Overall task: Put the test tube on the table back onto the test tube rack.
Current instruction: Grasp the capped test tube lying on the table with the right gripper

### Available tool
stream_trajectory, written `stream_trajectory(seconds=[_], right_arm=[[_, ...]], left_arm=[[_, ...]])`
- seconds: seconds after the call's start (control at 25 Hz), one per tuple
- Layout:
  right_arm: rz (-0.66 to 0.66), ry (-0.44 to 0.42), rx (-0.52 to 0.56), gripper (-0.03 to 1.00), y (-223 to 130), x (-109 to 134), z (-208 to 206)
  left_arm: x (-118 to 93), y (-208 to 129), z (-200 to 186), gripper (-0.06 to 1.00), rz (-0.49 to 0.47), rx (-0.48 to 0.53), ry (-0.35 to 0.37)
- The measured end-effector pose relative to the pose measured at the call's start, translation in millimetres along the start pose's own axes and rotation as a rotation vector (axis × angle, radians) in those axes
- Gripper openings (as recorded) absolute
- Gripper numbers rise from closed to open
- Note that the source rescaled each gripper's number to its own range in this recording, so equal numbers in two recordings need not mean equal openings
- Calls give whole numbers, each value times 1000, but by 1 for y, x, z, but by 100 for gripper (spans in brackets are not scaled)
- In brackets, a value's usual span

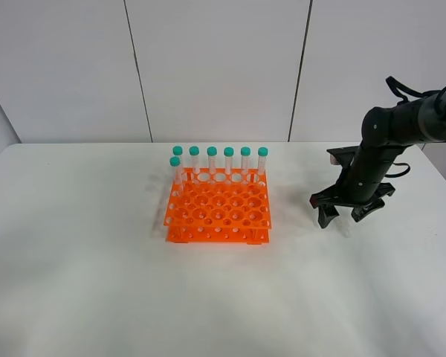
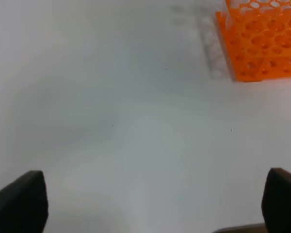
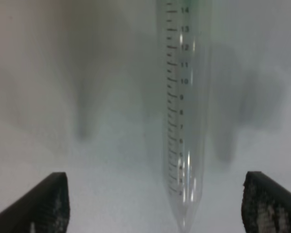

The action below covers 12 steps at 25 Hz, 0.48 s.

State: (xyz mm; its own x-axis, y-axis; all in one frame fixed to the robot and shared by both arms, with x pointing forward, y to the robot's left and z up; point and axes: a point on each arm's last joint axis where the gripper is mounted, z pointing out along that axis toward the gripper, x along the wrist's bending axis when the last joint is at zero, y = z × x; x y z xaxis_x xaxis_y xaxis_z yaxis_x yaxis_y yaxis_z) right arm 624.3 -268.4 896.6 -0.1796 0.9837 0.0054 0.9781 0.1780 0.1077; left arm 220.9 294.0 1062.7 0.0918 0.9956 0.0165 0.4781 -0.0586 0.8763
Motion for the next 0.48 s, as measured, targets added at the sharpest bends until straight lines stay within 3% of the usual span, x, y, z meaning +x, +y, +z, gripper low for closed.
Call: stream_trajectory(seconds=[0.48], right_arm=[[1, 3, 25, 73, -1, 0, 10]], left_arm=[[0, 0, 0, 100, 0, 0, 0]])
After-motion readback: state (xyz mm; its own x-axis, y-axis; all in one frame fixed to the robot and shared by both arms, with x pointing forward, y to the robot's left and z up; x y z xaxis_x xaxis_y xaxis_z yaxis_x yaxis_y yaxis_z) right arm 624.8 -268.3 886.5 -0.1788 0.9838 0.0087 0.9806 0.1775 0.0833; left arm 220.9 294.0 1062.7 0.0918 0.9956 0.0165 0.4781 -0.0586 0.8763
